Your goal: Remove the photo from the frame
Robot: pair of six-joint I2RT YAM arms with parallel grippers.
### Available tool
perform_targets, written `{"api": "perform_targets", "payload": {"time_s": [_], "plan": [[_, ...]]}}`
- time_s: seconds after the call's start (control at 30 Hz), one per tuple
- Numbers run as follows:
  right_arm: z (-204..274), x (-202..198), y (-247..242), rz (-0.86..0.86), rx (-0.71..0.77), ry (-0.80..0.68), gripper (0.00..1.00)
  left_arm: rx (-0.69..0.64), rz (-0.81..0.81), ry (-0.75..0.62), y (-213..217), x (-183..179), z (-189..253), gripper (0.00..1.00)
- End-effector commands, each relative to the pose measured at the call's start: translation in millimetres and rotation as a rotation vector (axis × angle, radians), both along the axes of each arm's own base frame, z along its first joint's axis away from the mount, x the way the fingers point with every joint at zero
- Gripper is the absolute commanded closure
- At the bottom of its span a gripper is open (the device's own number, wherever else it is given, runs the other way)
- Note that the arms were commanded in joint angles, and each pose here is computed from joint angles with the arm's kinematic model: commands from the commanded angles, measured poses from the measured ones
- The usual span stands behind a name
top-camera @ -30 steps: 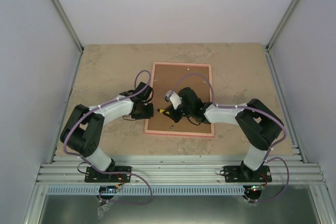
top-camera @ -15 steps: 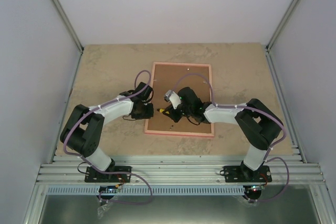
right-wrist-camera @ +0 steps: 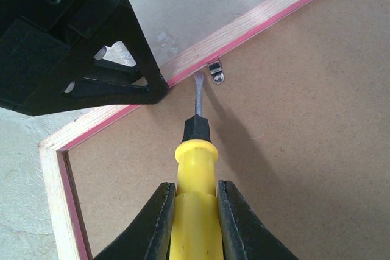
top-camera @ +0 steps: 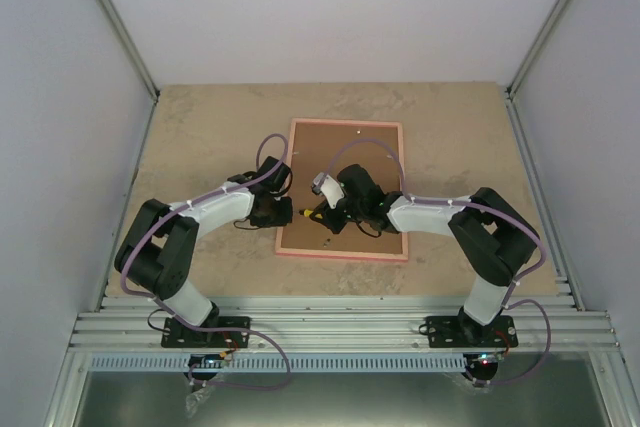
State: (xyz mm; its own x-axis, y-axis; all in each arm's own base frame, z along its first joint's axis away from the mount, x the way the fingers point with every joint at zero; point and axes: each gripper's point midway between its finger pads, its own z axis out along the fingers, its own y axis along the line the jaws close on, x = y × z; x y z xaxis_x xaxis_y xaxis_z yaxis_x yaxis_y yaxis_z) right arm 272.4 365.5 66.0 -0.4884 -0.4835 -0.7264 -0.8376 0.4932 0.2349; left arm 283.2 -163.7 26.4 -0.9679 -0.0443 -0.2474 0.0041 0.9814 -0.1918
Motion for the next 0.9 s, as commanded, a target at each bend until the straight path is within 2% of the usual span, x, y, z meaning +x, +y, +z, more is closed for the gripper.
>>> {"api": "perform_targets", "payload": {"time_s": [0.0, 0.4, 0.87], "plan": [[-6, -1, -1, -0.001, -0.028, 0.007, 0.99, 0.002, 0.026, 0.013, 2, -2, -5, 0.90], [-7, 15, -5, -0.101, -0.013, -0.030, 1.00, -0.007, 0.026, 0.011, 2, -5, -4, 0.91], [-2, 12, -13, -0.095, -0.054, -0.033, 1.00, 0.002, 0.043, 0.003, 6, -5, -2, 0.90]]}}
